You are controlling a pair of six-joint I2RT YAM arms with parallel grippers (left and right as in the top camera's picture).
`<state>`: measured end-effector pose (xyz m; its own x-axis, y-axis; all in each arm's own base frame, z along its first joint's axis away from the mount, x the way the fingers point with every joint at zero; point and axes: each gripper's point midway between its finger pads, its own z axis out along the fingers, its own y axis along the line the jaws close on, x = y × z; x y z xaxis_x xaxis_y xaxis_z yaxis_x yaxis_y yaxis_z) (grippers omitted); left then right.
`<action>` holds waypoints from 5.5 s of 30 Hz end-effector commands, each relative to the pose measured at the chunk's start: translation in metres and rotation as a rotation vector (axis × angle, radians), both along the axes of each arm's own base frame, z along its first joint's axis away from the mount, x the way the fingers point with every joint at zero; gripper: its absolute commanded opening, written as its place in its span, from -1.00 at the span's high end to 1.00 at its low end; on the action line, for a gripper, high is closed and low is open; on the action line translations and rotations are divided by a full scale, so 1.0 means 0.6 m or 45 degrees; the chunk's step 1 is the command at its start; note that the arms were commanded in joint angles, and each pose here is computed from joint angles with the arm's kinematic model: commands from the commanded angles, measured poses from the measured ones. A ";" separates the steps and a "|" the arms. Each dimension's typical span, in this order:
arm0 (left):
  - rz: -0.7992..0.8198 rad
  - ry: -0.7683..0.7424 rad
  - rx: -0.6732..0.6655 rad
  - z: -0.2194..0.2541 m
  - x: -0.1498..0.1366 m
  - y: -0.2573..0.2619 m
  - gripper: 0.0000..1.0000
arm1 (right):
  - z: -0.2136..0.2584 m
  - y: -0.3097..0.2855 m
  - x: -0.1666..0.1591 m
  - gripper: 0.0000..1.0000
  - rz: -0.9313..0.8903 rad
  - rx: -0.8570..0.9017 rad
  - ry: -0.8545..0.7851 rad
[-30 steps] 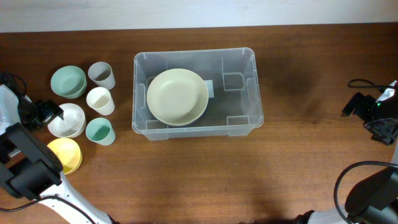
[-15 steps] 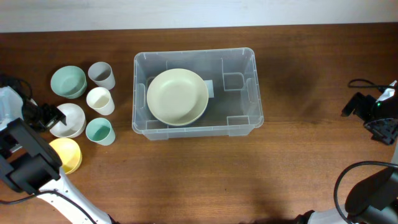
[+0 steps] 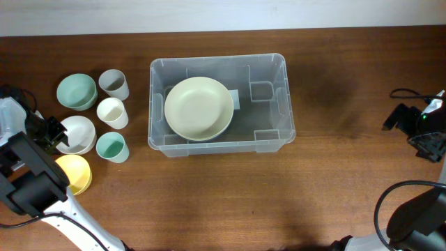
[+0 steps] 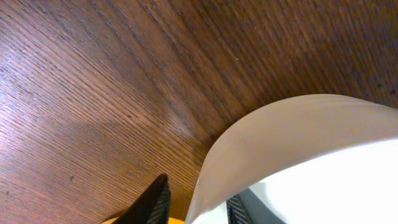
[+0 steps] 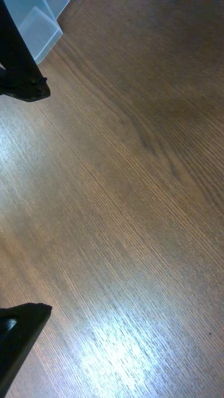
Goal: Pack container
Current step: 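Lower the left gripper and grasp the white bowl rim, then lift the white bowl and carry it into the bin's right side, then lower the white bowl into the bin and open the left gripper, then move the left gripper back to the green bowl and grasp its rim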
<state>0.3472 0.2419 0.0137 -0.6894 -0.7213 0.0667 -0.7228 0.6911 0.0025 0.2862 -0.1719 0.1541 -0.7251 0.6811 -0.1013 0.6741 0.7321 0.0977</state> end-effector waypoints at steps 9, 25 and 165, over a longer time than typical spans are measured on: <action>0.027 -0.044 0.031 0.018 0.006 0.030 0.73 | 0.002 0.001 -0.001 -0.98 0.008 -0.002 -0.007; 0.155 -0.186 0.064 0.108 0.004 0.108 0.98 | 0.002 0.001 -0.001 -0.98 0.008 -0.002 -0.007; -0.089 -0.329 0.191 0.230 0.206 -0.088 -0.99 | 0.002 0.001 -0.001 -0.98 0.008 -0.002 -0.006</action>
